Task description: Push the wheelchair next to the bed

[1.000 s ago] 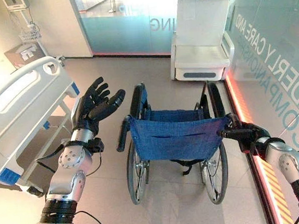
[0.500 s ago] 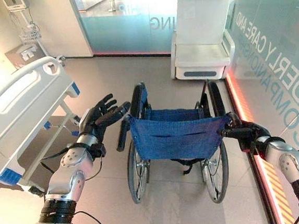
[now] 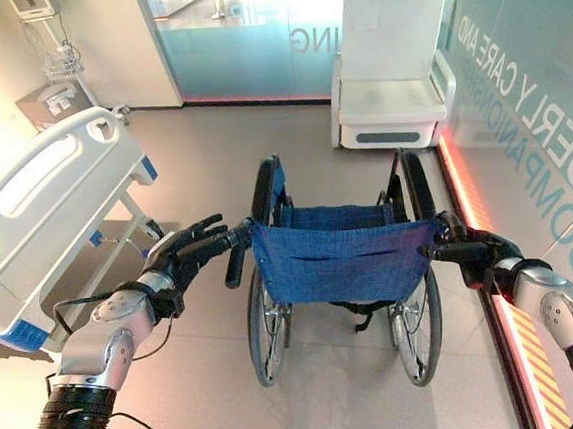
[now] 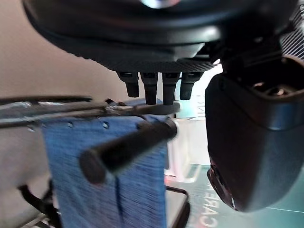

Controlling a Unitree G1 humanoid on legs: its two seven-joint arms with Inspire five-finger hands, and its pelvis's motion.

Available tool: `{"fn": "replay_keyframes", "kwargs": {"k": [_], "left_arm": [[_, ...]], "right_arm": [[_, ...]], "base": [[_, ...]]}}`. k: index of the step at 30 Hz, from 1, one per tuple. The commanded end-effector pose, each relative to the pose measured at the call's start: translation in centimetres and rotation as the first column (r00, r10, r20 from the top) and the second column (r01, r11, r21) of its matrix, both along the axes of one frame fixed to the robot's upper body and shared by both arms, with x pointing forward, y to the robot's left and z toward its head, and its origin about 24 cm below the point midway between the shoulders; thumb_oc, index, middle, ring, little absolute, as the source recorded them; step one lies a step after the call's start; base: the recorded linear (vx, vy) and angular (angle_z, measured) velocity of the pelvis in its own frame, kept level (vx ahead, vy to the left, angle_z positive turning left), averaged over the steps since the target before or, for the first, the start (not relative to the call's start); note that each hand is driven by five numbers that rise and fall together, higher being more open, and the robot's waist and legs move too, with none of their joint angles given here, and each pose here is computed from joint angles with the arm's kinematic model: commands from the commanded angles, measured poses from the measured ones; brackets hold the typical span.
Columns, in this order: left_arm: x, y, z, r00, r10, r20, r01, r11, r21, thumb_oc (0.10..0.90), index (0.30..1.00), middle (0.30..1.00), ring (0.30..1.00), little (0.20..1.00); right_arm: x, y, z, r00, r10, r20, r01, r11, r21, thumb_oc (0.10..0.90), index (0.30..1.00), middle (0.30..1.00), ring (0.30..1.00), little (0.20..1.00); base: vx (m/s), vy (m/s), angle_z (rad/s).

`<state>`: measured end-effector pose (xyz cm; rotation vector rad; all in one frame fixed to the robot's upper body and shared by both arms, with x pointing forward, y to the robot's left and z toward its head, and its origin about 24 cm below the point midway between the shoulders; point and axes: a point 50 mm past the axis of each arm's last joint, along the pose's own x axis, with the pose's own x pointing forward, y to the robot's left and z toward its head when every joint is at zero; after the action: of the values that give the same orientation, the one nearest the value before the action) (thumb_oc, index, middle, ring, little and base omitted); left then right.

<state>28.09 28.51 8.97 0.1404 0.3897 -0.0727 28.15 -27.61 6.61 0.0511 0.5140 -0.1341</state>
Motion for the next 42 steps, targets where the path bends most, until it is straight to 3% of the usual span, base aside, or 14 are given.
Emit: {"fn": "replay_keyframes", "kwargs": {"k": [1,8,16,28,35,42], "left_arm": [[2.1,1.0,5.3,0.991,-0.040,0.131,0.028,0.995,0.093,0.800,0.900,0.900,0.900,0.900],[2.7,0.2,4.5,0.992,-0.118,0.038,0.115,0.991,0.063,0.800,0.900,0.900,0.900,0.900],[3.3,-1.3,5.2,0.981,-0.174,0.088,0.170,0.984,0.053,0.800,0.900,0.900,0.900,0.900],[4.1,-3.3,6.4,0.959,-0.052,0.280,0.077,0.994,-0.082,0.800,0.900,0.900,0.900,0.900],[4.2,-2.8,6.6,0.949,-0.007,0.316,-0.001,1.000,0.026,0.800,0.900,0.900,0.900,0.900],[4.7,-3.2,5.5,0.975,-0.071,0.212,0.050,0.993,0.102,0.800,0.900,0.900,0.900,0.900]], "right_arm": [[1.7,1.1,3.5,0.987,0.062,0.146,-0.061,0.998,-0.014,0.800,0.900,0.900,0.900,0.900],[2.1,1.6,3.3,0.988,0.074,0.136,-0.073,0.997,-0.014,0.800,0.900,0.900,0.900,0.900],[2.2,2.0,3.0,0.987,0.094,0.128,-0.093,0.996,-0.017,0.800,0.900,0.900,0.900,0.900],[2.6,3.0,2.6,0.986,0.111,0.125,-0.110,0.994,-0.012,0.800,0.900,0.900,0.900,0.900],[2.8,3.4,2.7,0.985,0.121,0.120,-0.121,0.993,-0.011,0.800,0.900,0.900,0.900,0.900],[3.1,3.9,2.8,0.984,0.137,0.114,-0.136,0.991,-0.017,0.800,0.900,0.900,0.900,0.900]], "base": [[0.00,0.000,0.00],[0.00,-0.006,0.03],[0.00,0.000,0.01],[0.00,-0.001,-0.02],[0.00,0.000,0.00],[0.00,0.000,0.00]]}}
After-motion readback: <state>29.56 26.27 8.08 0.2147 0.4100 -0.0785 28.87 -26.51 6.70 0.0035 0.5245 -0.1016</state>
